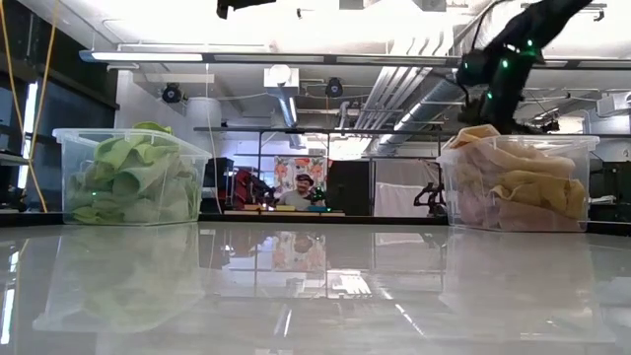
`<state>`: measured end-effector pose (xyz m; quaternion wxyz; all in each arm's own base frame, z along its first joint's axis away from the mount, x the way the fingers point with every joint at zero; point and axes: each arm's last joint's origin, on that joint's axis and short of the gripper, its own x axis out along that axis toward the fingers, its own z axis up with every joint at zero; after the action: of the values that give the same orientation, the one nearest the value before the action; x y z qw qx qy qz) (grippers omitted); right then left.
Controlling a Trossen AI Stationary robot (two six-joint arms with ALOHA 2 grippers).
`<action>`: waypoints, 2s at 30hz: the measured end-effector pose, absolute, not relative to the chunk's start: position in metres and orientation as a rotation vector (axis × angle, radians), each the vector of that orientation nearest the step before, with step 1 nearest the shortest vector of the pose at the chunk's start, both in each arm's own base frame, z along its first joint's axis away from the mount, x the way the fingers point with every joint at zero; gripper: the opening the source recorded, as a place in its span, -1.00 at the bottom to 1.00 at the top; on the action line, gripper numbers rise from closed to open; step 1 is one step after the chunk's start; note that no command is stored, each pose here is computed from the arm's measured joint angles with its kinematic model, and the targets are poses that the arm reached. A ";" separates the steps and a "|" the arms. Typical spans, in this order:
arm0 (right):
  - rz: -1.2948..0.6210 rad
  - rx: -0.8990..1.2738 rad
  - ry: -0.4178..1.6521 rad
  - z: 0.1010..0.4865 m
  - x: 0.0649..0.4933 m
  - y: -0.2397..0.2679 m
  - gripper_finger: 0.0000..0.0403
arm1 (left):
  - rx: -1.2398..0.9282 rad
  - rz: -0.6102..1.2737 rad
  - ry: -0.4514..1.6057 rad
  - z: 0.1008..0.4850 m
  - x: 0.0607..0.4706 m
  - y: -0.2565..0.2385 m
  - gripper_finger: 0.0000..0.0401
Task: Sort towels by color in basket
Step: Put the light yellow kitchen towel into the right transparent bin, then return to Home Position
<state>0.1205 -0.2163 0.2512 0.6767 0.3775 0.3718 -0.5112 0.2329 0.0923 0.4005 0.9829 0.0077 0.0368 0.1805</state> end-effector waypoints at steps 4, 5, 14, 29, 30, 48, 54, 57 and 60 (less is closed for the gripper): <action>-1.154 0.818 0.912 0.230 0.120 -0.208 -0.98 | 0.016 0.363 0.069 0.401 0.233 0.092 -0.07; -1.159 0.808 0.912 0.229 0.121 -0.208 -0.98 | 0.017 0.363 0.066 0.401 0.233 0.092 -0.07; -1.190 0.821 0.895 0.270 0.121 -0.209 -0.72 | 0.015 0.362 0.072 0.401 0.233 0.092 -0.07; -0.689 0.618 0.566 0.394 0.114 -0.140 -0.32 | -0.091 0.405 -0.029 0.415 0.215 0.094 -0.07; -0.649 0.595 0.524 0.401 0.112 -0.129 -0.34 | -0.094 0.416 -0.034 0.416 0.213 0.095 -0.07; 0.112 0.514 -0.082 0.366 0.075 -0.010 -0.55 | -0.116 0.499 -0.056 0.419 0.204 0.099 -0.07; 0.237 0.497 -0.147 0.317 0.078 -0.001 -0.64 | -0.204 0.502 -0.029 0.414 0.204 0.099 -0.07; 0.234 0.477 -0.146 0.294 0.076 0.002 -0.69 | -0.237 0.502 -0.027 0.413 0.204 0.099 -0.07; 0.208 0.444 -0.175 0.272 0.074 0.003 -0.74 | -0.257 0.503 -0.030 0.413 0.204 0.099 -0.07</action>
<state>0.0739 0.0030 0.2716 0.9663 0.2196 -0.0864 0.1026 0.2044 0.0992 0.4133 0.9603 -0.1268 -0.0150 0.2479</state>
